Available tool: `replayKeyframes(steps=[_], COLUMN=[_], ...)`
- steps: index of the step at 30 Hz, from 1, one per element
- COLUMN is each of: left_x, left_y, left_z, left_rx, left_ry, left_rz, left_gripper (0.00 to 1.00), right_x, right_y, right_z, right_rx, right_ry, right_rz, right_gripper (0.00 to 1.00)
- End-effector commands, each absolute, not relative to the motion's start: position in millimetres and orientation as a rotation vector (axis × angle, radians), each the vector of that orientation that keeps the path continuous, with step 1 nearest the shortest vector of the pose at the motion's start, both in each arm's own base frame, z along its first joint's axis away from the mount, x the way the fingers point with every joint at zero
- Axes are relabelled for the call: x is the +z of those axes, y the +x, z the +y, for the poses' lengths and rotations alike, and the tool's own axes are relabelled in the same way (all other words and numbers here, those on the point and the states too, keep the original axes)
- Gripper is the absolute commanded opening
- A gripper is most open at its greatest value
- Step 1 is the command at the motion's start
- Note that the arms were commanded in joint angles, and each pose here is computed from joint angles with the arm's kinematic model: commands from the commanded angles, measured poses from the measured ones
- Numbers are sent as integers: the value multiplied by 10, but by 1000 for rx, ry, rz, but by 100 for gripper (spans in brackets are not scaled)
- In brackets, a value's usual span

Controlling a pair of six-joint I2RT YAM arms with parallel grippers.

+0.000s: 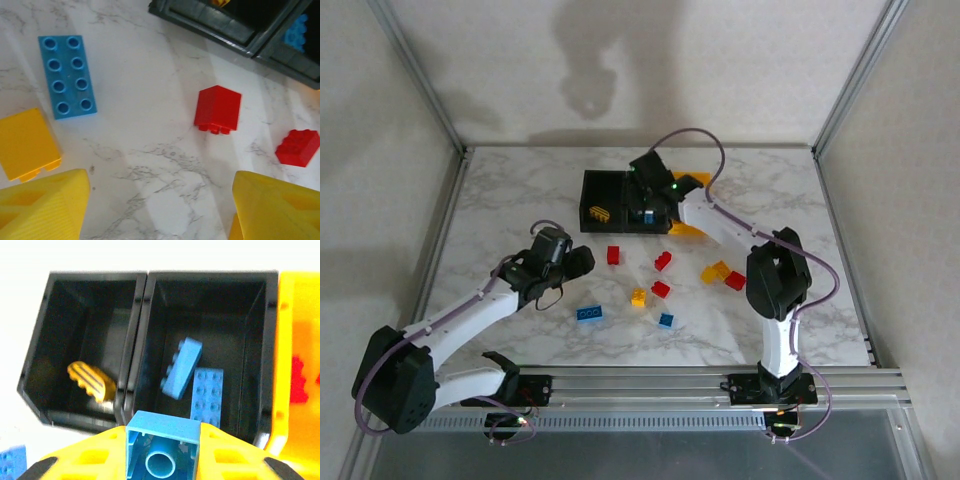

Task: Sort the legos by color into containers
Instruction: Place the lego in the container.

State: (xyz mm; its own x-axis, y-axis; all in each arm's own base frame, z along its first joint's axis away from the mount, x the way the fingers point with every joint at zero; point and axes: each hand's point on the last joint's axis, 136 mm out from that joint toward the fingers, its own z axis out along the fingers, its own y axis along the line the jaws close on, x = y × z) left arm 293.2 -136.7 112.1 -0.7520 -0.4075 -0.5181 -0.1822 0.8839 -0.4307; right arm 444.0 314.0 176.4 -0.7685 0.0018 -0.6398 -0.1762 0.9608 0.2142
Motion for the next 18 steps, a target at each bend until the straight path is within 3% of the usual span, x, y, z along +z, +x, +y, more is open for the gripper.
replayKeyframes(steps=[1, 9, 18], left_x=[1265, 1215, 1155], left_y=[2970, 2976, 2990], left_z=[-1490, -1505, -1516], left_rx=[-557, -543, -525], left_ry=[-404, -394, -383], left_rz=[2386, 2400, 2420], left_gripper=[76, 76, 76], right_x=[1609, 1464, 1179], right_y=[4679, 5185, 5265], right_z=[3097, 3083, 3139], right_rx=[284, 307, 329], right_ry=[-135, -72, -66], right_rz=[2450, 2476, 2511], right_gripper=[29, 30, 31])
